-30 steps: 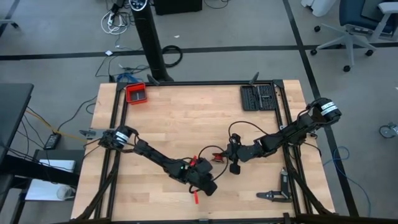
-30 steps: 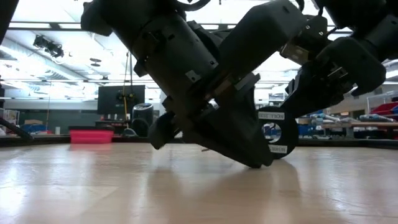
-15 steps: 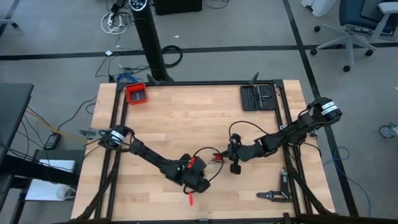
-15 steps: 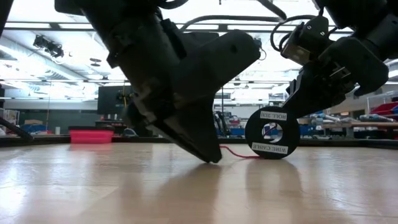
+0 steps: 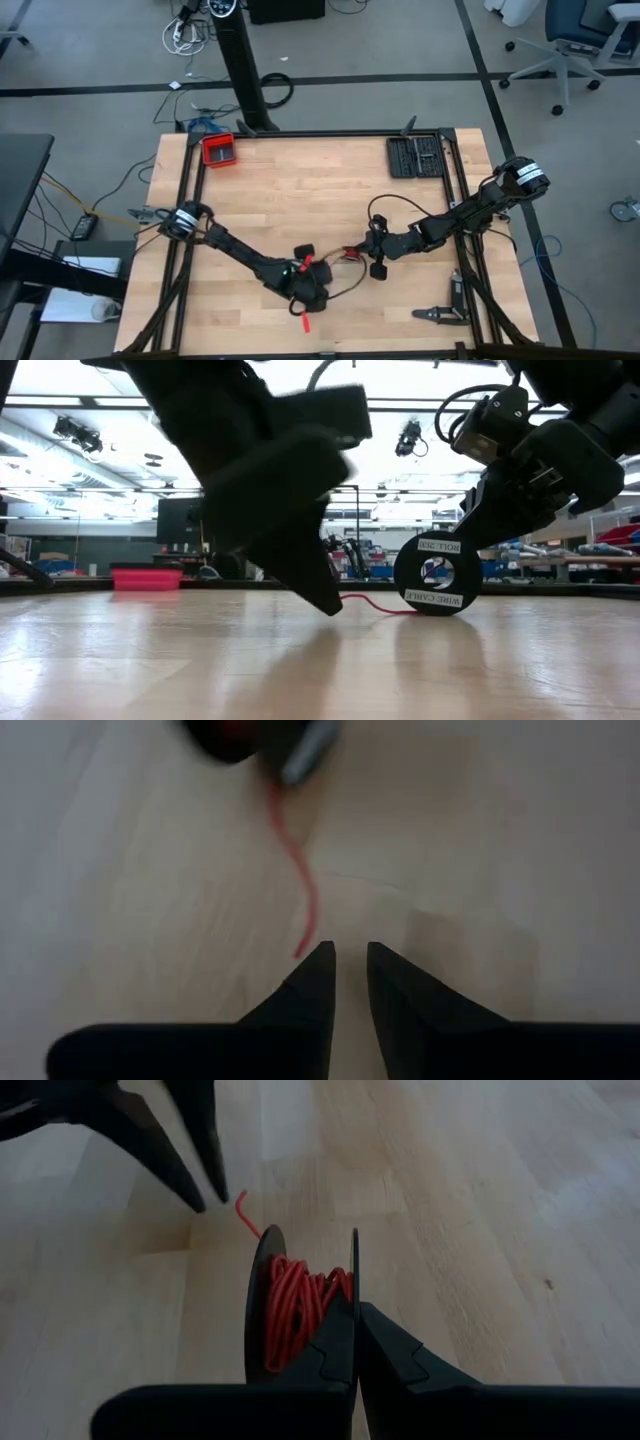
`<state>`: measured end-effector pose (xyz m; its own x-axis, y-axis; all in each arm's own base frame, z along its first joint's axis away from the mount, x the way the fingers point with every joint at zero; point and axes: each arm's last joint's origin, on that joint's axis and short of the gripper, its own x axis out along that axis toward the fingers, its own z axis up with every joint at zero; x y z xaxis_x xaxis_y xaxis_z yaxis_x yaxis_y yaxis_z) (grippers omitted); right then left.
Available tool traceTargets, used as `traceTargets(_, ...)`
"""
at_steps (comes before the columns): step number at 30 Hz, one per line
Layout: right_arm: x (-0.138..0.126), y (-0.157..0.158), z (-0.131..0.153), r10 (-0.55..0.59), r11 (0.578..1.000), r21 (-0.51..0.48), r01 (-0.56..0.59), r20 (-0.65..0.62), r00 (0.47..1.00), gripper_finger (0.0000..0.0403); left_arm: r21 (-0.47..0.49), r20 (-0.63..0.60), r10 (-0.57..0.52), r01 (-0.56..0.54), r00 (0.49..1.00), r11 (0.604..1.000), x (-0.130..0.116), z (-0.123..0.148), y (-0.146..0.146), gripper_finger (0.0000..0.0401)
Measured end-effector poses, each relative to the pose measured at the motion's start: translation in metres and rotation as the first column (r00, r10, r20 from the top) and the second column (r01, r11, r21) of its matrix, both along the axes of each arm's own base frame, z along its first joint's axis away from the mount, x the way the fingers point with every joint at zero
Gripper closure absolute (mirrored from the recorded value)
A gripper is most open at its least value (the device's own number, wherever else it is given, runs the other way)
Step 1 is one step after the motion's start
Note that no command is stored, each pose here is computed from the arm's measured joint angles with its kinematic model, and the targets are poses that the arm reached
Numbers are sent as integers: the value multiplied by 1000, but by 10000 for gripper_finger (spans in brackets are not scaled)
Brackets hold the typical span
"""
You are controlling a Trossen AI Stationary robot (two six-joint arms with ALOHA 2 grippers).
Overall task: Coil cords
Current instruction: Coil the red wire onto the spool
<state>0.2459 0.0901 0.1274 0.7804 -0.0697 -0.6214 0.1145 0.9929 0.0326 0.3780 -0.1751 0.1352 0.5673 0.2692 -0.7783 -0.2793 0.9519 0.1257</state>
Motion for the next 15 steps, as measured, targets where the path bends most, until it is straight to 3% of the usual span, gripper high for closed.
traceTargets(2, 0, 0, 0, 0, 1000, 0, 0, 0, 1000, 400, 85, -43, -127, 130, 991, 988, -2, 1, -4, 335)
traceTargets(4, 0, 0, 0, 0, 1000, 0, 0, 0, 1000, 400, 141, -70, -182, 190, 981, 972, -4, 0, -7, 335)
traceTargets(12, 1, -1, 0, -4, 1000, -3, 4, 0, 1000, 400, 259, -66, -137, 149, 988, 954, 2, 25, -10, 335)
traceTargets(15, 1, -3, 0, -6, 1000, -3, 6, 0, 1000, 400, 248, -54, -128, 137, 990, 959, 4, 28, -9, 335)
